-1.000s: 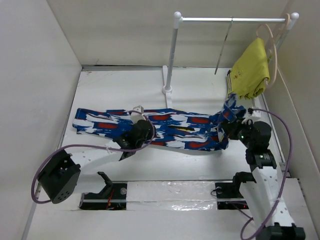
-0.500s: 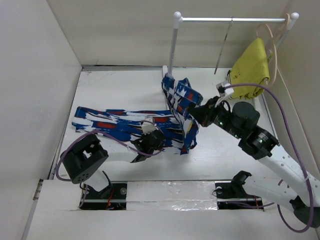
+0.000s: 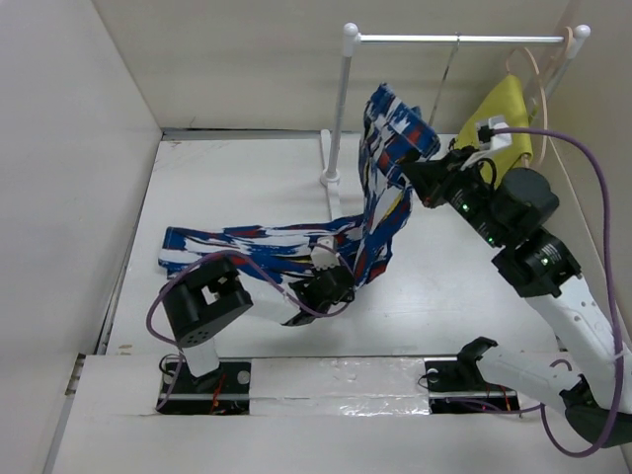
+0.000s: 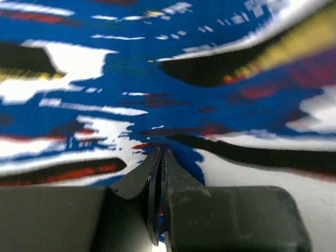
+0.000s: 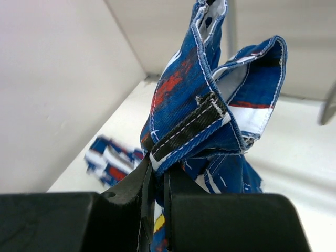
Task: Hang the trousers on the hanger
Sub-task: Fold the trousers at the center of the board.
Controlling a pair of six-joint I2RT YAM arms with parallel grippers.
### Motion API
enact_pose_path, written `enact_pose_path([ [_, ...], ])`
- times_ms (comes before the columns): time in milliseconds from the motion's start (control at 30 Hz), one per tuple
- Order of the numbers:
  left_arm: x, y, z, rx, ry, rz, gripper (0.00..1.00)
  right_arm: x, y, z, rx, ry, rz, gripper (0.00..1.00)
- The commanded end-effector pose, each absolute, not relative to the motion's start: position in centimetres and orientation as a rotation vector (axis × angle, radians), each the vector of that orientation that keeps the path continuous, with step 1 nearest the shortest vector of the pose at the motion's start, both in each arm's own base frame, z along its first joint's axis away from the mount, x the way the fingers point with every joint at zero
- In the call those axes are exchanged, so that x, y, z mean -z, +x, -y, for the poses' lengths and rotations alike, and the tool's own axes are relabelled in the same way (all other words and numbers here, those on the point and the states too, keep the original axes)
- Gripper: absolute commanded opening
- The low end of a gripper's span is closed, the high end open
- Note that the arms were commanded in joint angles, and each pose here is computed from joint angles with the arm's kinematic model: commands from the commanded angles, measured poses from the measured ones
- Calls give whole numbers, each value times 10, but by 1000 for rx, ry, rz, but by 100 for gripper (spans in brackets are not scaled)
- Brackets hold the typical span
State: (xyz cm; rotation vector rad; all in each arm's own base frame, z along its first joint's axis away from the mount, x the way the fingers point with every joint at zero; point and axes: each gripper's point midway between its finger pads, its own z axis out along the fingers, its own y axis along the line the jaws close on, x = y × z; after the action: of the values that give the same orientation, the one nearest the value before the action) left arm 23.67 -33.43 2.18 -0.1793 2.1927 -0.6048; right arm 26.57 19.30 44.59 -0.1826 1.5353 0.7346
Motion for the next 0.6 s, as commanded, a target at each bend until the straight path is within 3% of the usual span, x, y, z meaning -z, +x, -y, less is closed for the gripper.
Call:
enact_pose_path([
  [0, -1, 199, 372, 662, 42, -2317, 0, -535, 232, -162, -751, -162, -1268, 0],
  [167, -8, 180, 428, 744, 235, -2305, 0, -544, 218, -156, -744, -202, -1255, 0],
  [300, -25, 186, 435, 761, 233, -2267, 0, -527, 224, -162, -739, -222, -1303, 0],
  [433, -60, 219, 403, 734, 100, -2191, 0, -508, 230, -180, -766, -255, -1343, 0],
  [567, -114, 248, 333, 683, -104, -2093, 0, -499, 240, -206, -792, -287, -1371, 0],
])
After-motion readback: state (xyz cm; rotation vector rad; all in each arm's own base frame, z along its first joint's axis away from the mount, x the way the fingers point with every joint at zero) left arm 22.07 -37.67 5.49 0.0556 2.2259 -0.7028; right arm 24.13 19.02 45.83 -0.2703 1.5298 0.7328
